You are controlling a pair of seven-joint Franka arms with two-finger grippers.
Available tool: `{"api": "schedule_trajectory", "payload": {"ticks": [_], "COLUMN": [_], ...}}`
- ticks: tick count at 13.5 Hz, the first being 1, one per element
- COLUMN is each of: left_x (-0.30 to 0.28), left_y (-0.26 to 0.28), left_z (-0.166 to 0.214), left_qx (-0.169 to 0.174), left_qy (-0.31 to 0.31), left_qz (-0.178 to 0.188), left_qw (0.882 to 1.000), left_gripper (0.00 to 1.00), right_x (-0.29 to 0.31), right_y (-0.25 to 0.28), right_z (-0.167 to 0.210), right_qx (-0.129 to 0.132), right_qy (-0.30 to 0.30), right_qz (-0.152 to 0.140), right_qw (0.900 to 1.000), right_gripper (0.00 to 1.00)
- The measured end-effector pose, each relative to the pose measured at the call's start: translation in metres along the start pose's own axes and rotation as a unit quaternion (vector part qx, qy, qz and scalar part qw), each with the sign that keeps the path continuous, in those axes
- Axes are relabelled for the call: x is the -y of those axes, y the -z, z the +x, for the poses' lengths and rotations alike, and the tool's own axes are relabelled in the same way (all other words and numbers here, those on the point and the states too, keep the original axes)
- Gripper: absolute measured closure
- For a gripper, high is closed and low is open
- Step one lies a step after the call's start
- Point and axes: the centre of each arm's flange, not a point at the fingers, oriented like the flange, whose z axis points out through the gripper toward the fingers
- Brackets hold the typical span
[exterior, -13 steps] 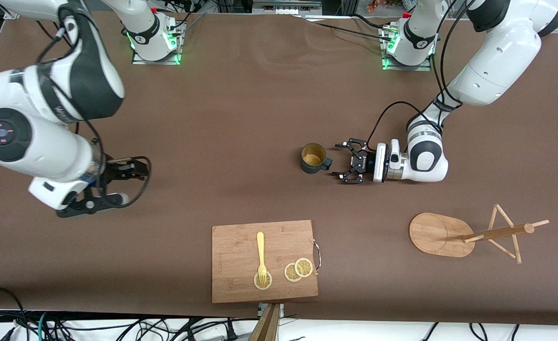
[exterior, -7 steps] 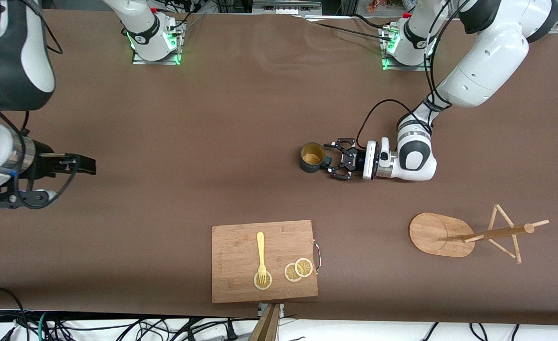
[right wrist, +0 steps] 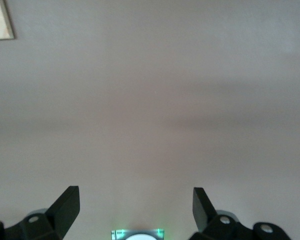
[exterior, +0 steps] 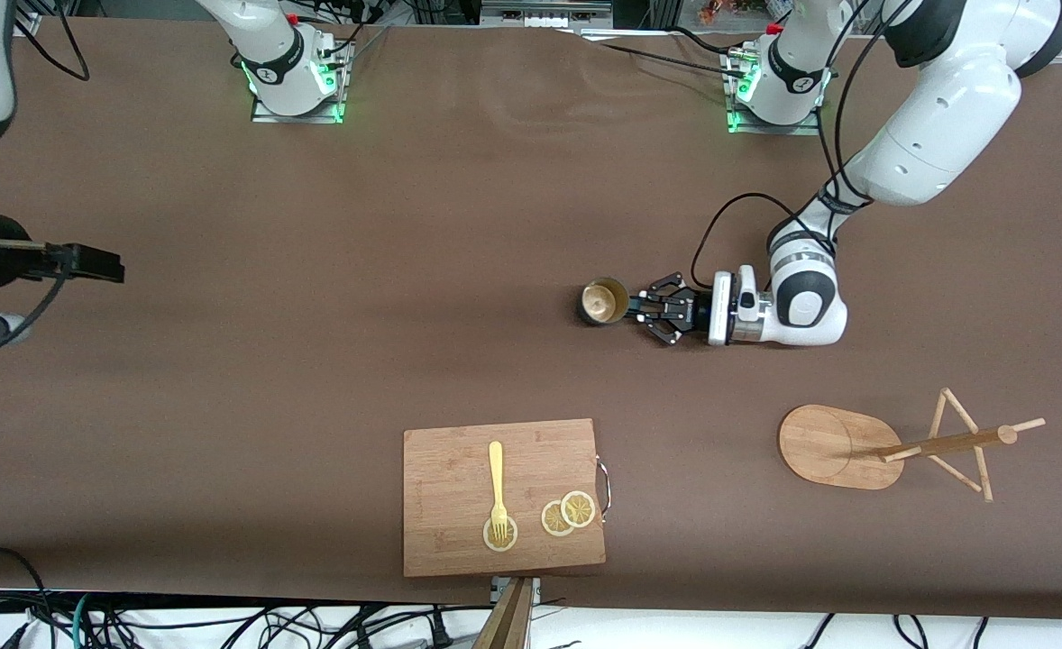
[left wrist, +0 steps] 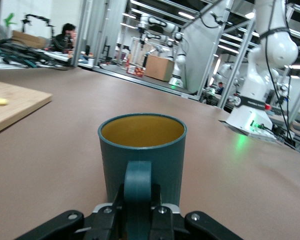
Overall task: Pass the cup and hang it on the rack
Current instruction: 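Open the right gripper and withdraw it while the left gripper holds the mug, then carry the mug with the left gripper over to the wooden rack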
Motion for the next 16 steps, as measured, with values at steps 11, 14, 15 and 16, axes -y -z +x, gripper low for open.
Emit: {"api": "schedule_trajectory", "payload": {"ticks": [11,14,15,16], "left_x": [-0.09,-0.107,-0.108,-0.103], "left_y": [0.28,0.348,0.363,0.374], "left_z": [0.121,0.131,0.136,0.146], "left_qx": [-0.06,-0.096,-0.103,-0.106], "left_qy": [0.417,0.539,0.577,0.614], "left_qz": [0.024,0.029,0.034,0.037], "left_qw": [0.906,0.836,0.81,0.781], "left_gripper": [0.79,0.79,0.79,0.79], "right_x": [-0.015,-0.018,-0.018,-0.017], "right_y": [0.011,0.018,0.021,0.024], "right_z": [-0.059,-0.082,-0.086,-0.088], "right_qx": [0.001,-0.002,-0.008,-0.019], "right_qy": [-0.017,-0.023,-0.024,-0.022], "right_qz": [-0.004,-0.008,-0.004,0.003], "right_qw": [1.0,1.0,1.0,1.0], "right_gripper": [0.0,0.0,0.0,0.0]}}
